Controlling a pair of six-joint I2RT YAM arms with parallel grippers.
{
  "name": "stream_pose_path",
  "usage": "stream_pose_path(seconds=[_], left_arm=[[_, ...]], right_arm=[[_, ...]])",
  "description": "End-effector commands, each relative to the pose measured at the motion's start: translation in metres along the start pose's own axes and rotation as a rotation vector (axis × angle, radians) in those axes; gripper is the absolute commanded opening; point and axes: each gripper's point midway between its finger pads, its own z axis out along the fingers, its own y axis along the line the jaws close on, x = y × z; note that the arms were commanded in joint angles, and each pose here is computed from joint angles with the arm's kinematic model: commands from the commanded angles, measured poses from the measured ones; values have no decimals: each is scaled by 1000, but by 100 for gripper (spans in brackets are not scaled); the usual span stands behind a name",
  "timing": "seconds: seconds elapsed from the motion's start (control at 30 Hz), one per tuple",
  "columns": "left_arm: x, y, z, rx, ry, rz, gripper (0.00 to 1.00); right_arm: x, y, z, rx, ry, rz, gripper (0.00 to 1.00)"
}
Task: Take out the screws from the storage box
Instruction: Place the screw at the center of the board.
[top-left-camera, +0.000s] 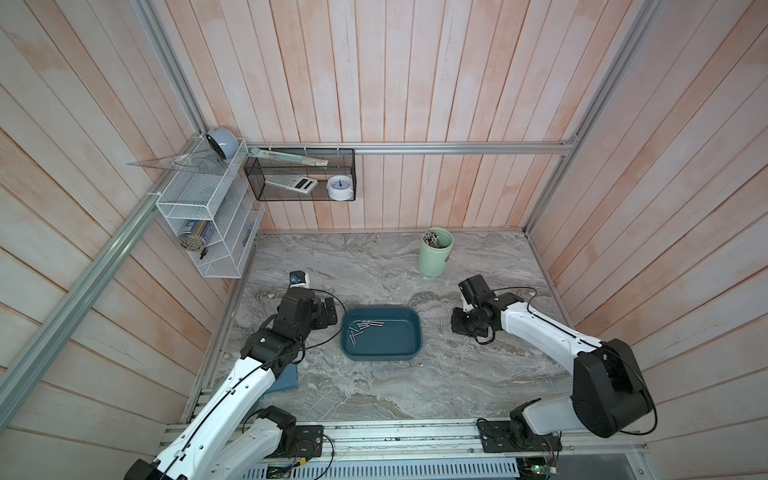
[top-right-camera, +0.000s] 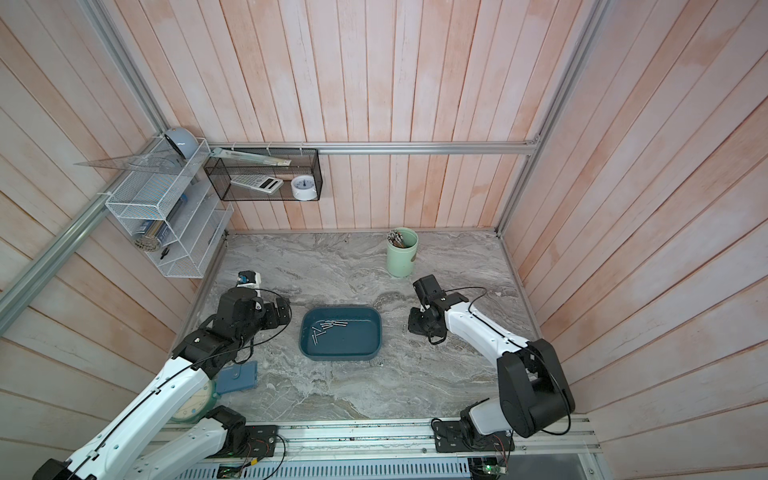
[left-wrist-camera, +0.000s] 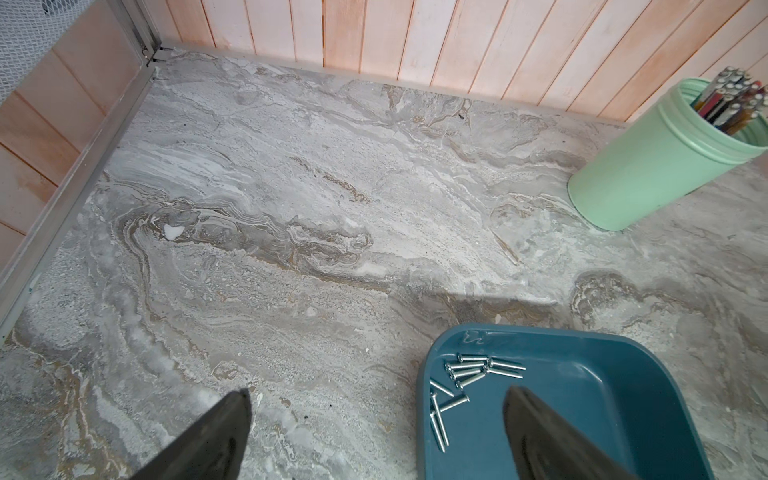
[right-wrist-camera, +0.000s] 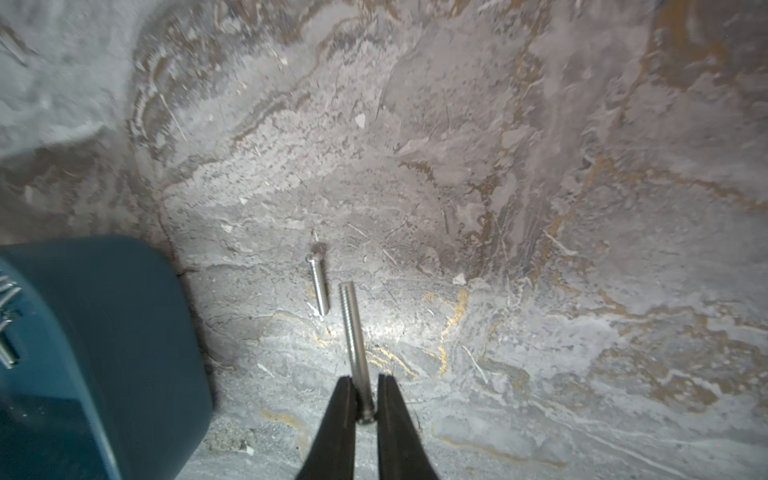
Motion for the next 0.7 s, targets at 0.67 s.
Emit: stream_pose_path(seconds=[0.67], left_arm=[[5, -8, 5, 46, 23, 15, 100]], right_arm=[[-6, 15, 41, -17, 97, -12, 0]])
